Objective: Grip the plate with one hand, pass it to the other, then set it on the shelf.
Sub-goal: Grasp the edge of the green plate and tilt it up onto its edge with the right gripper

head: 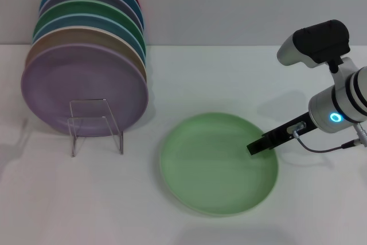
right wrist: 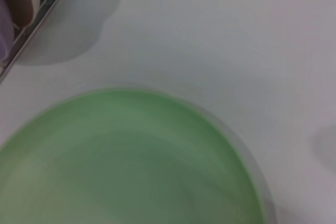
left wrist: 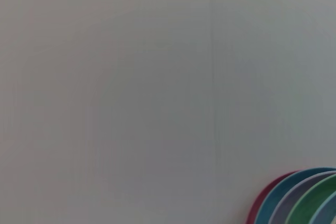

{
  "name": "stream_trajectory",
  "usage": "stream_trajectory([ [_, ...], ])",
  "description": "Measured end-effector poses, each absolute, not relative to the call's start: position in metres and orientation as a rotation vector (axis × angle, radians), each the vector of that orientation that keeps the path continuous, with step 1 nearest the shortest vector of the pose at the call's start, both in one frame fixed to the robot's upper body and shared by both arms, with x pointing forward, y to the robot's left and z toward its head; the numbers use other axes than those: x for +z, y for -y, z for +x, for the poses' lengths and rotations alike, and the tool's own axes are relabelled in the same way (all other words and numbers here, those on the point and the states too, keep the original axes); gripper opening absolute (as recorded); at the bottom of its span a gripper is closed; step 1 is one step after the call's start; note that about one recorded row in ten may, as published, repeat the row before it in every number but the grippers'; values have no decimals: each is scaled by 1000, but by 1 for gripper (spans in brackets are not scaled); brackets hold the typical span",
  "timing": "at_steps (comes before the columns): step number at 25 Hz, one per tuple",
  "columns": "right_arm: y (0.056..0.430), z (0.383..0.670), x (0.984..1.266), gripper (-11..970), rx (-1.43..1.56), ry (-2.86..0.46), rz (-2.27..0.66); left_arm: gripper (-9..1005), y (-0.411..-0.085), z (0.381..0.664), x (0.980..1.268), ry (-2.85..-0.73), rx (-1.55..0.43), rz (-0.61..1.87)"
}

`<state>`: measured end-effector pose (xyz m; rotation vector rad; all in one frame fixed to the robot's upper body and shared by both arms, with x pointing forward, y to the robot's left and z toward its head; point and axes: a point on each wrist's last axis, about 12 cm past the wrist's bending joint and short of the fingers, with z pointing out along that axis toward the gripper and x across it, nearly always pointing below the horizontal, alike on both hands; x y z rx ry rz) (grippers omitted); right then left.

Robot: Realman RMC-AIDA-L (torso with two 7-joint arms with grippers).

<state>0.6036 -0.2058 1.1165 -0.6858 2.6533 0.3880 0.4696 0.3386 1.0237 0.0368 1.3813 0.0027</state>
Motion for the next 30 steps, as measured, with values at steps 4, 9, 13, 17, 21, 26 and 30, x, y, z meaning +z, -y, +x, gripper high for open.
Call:
stream_trajectory([
  [4,205,604,1118,684,386,-2649,-694,827,-338,470,1024,-1380,2,38],
  [9,204,604,1116,578,380,-2651,-708,827,-338,470,1024,-1379,1,38],
  [13,203,604,1114,433,380,-2658,-712,827,-338,471,1024,-1378,1,39],
  [17,202,604,1115,198,384,-2654,-716,826,-338,472,1025,-1374,0,40],
  [21,201,604,1117,81,384,-2650,-723,826,-338,472,1026,-1372,-1,41],
  [26,202,605,1120,30,382,-2626,-718,826,-338,472,1026,-1371,-1,41],
  [30,203,603,1125,28,389,-2594,-717,826,-338,473,1026,-1369,-2,41],
])
